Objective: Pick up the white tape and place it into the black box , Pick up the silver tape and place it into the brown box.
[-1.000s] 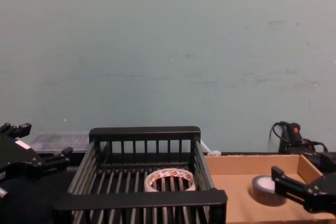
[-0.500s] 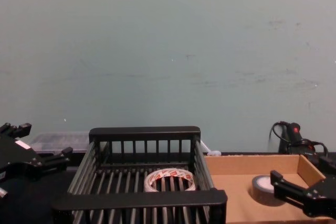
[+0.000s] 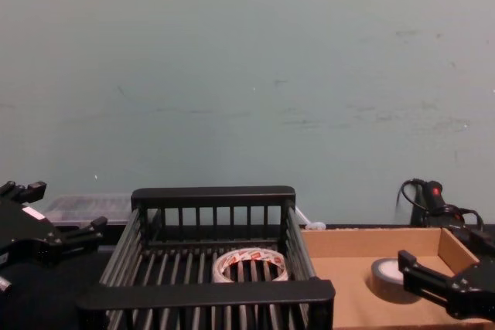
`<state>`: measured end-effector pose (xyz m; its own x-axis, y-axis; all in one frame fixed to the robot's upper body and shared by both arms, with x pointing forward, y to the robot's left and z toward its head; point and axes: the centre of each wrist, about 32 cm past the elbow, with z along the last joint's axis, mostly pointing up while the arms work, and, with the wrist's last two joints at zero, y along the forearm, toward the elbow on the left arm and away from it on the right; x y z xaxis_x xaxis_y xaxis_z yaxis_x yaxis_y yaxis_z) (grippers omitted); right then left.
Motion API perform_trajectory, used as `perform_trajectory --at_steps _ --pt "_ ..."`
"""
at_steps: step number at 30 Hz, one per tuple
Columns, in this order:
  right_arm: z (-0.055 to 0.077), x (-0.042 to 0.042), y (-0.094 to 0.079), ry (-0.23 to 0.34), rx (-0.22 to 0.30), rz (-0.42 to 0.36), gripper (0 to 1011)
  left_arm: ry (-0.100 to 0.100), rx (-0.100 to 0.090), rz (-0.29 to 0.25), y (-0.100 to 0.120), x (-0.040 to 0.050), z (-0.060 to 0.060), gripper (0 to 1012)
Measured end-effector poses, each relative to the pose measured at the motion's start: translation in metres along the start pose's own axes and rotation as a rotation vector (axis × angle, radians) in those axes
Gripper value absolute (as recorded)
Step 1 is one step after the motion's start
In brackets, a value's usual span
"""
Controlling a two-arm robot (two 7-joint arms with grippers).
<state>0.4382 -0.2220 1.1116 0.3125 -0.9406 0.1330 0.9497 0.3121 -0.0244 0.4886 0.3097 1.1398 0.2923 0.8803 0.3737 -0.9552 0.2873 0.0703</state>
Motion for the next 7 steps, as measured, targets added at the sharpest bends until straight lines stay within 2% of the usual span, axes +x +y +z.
perform_trajectory --at_steps 7 --pt "0.0 0.0 0.0 0.0 0.0 -0.001 1002 0.0 0.0 0.0 0.0 0.0 0.0 1001"
